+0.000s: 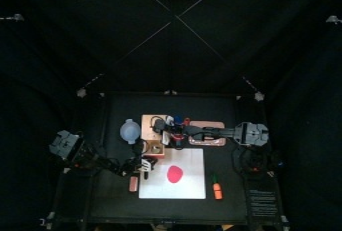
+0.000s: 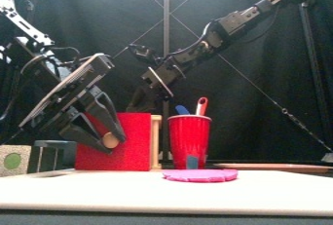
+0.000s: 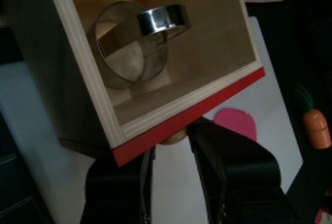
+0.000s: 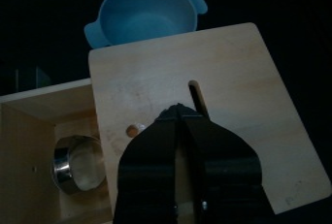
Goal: Get the cutter from the drawer then cut the dough then place the extra dough in the bowl
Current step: Place the cutter on the board
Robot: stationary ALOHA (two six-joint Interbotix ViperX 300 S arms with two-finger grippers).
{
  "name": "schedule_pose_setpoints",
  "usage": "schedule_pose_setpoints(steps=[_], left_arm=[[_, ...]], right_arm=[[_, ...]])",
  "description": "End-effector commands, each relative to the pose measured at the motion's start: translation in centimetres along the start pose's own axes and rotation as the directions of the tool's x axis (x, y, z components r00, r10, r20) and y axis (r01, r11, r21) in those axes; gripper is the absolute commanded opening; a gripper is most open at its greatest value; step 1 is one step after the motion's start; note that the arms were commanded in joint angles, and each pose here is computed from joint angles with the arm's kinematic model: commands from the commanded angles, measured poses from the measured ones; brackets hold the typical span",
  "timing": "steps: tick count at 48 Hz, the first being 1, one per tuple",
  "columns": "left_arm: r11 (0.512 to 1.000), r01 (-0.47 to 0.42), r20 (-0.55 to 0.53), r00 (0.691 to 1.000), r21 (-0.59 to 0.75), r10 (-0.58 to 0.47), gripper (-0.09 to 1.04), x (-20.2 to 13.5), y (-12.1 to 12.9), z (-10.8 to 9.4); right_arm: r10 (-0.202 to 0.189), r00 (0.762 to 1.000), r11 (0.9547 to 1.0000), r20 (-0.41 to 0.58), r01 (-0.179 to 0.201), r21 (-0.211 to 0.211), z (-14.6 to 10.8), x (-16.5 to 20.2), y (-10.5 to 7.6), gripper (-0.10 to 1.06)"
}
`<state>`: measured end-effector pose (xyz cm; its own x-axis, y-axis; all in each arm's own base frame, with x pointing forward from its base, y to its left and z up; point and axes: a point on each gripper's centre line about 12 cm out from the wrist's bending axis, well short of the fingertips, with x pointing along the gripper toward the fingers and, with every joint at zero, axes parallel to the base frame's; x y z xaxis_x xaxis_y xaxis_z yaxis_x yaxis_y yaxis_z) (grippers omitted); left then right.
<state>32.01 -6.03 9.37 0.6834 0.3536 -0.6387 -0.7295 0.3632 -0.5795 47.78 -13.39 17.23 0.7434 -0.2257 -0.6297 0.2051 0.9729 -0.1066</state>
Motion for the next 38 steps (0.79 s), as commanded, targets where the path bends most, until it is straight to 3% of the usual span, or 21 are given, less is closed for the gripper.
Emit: schedule_pose_setpoints(steps=[1,17,24,38], left_arm=[[1.0,0.027,-0.002,1.0,0.003,-0.027,0.73,-0.3,-0.9,-0.2],[0.998,0.065,-0.011,0.998,0.009,-0.065,0.77,-1.2,-1.5,-0.1],[0.988,0.144,-0.051,0.989,0.051,-0.142,0.76,-3.2,-2.2,-0.5],[0.87,0.446,-0.141,0.894,0.211,-0.424,0.75,-9.8,-3.0,0.8]], right_arm=[[0.001,1.0,1.0,-0.028,-0.001,0.005,-0.7,0.4,0.0,0.02],[0.003,1.0,1.0,-0.023,-0.003,0.003,-0.5,0.4,0.1,0.02],[0.005,1.0,1.0,-0.024,-0.005,0.001,-0.5,0.4,0.3,0.02],[0.006,1.0,1.0,0.003,-0.006,-0.008,0.6,0.2,0.4,0.02]])
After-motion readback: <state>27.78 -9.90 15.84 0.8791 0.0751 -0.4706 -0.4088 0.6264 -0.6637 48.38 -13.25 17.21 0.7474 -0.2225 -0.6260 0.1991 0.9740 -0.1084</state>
